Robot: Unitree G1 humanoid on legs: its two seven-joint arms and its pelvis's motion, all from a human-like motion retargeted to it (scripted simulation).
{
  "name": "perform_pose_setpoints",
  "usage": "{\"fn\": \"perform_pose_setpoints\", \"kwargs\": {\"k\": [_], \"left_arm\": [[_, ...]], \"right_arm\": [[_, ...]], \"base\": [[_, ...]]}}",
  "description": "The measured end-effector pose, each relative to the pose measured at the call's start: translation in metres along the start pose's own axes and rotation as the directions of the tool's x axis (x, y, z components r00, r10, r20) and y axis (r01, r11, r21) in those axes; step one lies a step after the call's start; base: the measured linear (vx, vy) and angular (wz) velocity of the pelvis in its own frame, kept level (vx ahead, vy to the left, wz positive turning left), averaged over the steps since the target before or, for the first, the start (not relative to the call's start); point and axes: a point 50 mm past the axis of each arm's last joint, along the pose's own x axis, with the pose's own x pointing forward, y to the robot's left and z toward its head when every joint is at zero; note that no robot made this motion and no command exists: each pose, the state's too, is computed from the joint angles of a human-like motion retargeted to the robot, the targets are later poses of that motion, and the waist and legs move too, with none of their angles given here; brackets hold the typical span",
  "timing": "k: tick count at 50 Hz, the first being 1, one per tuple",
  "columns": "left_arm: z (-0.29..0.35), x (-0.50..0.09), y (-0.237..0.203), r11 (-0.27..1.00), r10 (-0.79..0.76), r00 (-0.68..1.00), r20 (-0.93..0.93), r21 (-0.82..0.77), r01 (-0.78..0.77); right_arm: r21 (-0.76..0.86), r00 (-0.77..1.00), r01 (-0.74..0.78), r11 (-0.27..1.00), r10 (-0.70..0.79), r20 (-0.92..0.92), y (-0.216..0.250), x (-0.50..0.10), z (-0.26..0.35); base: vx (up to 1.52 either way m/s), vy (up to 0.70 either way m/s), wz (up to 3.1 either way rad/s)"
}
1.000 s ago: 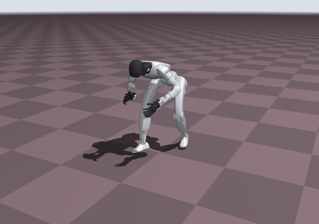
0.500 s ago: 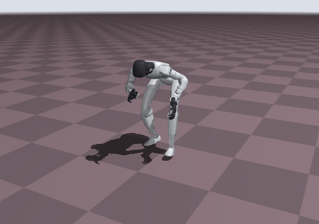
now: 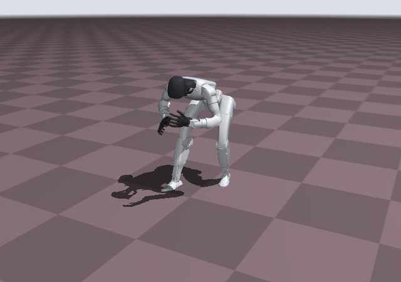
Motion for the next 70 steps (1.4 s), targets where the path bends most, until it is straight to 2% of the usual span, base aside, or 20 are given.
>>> {"fn": "perform_pose_setpoints", "kwargs": {"k": [3,7,12,17,22,25,29,33,40,43,46,51,55,61,65,70], "left_arm": [[-0.009,-0.018,0.012,0.998,0.021,0.998,-0.062,0.052,-0.018],[-0.027,-0.06,0.04,0.986,0.145,0.957,-0.251,0.115,-0.119],[-0.044,-0.133,0.076,0.941,0.322,0.802,-0.502,0.264,-0.212],[-0.042,-0.183,0.094,0.917,0.398,0.658,-0.639,0.29,-0.274],[-0.037,-0.188,0.097,0.917,0.399,0.657,-0.64,0.282,-0.282],[-0.036,-0.176,0.096,0.919,0.393,0.689,-0.609,0.245,-0.309],[-0.04,-0.165,0.092,0.928,0.373,0.718,-0.587,0.227,-0.296],[-0.048,-0.145,0.079,0.945,0.328,0.762,-0.558,0.189,-0.268],[-0.056,-0.114,0.04,0.973,0.231,0.831,-0.506,0.11,-0.204],[-0.05,-0.089,0.026,0.987,0.161,0.889,-0.429,0.066,-0.147],[-0.04,-0.059,0.014,0.996,0.093,0.944,-0.317,0.039,-0.085],[-0.014,-0.015,0.0,1.0,0.021,0.994,-0.106,0.003,-0.02],[-0.007,-0.01,-0.001,1.0,-0.002,0.999,-0.052,0.003,0.002],[-0.028,-0.054,0.032,0.991,0.085,0.969,-0.23,0.122,-0.058],[-0.038,-0.1,0.066,0.951,0.234,0.896,-0.377,0.281,-0.13],[-0.032,-0.163,0.098,0.894,0.435,0.731,-0.526,0.348,-0.282]], "right_arm": [[0.011,1.0,0.017,1.0,-0.017,0.004,0.001,0.002,0.001],[0.072,0.997,0.08,0.994,-0.081,0.008,-0.011,-0.001,0.005],[0.167,0.998,0.053,0.984,-0.057,0.018,0.001,0.002,0.016],[0.153,0.997,0.036,0.988,-0.047,0.069,0.006,0.011,0.025],[0.052,0.983,0.024,0.998,-0.033,0.179,0.015,0.033,0.038],[0.007,0.962,0.07,0.998,-0.069,0.265,0.014,0.052,0.052],[0.019,0.946,0.098,0.995,-0.099,0.31,0.015,0.062,0.062],[0.021,0.962,0.085,0.996,-0.088,0.259,0.017,0.055,0.053],[0.116,0.997,-0.039,0.993,0.046,-0.065,0.035,-0.01,0.007],[0.136,0.99,-0.054,0.989,0.071,-0.12,0.036,-0.025,0.0],[0.118,0.993,-0.056,0.991,0.068,-0.1,0.034,-0.022,0.0],[0.046,0.999,-0.007,0.999,0.006,0.034,0.024,0.009,0.013],[0.023,0.993,0.028,0.999,-0.031,0.114,0.02,0.028,0.024],[0.033,0.986,0.03,0.999,-0.035,0.166,0.023,0.038,0.035],[0.087,0.977,0.006,0.996,-0.025,0.214,0.023,0.042,0.046],[0.113,0.972,-0.031,0.993,0.004,0.234,0.03,0.04,0.052]], "base": [[0.5,-0.21,0.07],[0.52,-0.23,-0.4],[0.49,-0.21,-0.26],[0.45,-0.13,0.07],[0.38,-0.07,0.07],[0.42,0.0,-0.78],[0.5,0.06,-0.83],[0.52,0.13,0.1],[0.52,0.16,0.0],[0.43,0.07,-0.35],[0.39,0.05,-0.42],[0.46,-0.01,1.06],[0.52,-0.13,1.56],[0.5,-0.21,-0.37],[0.5,-0.22,-0.05],[0.47,-0.18,0.24]]}}
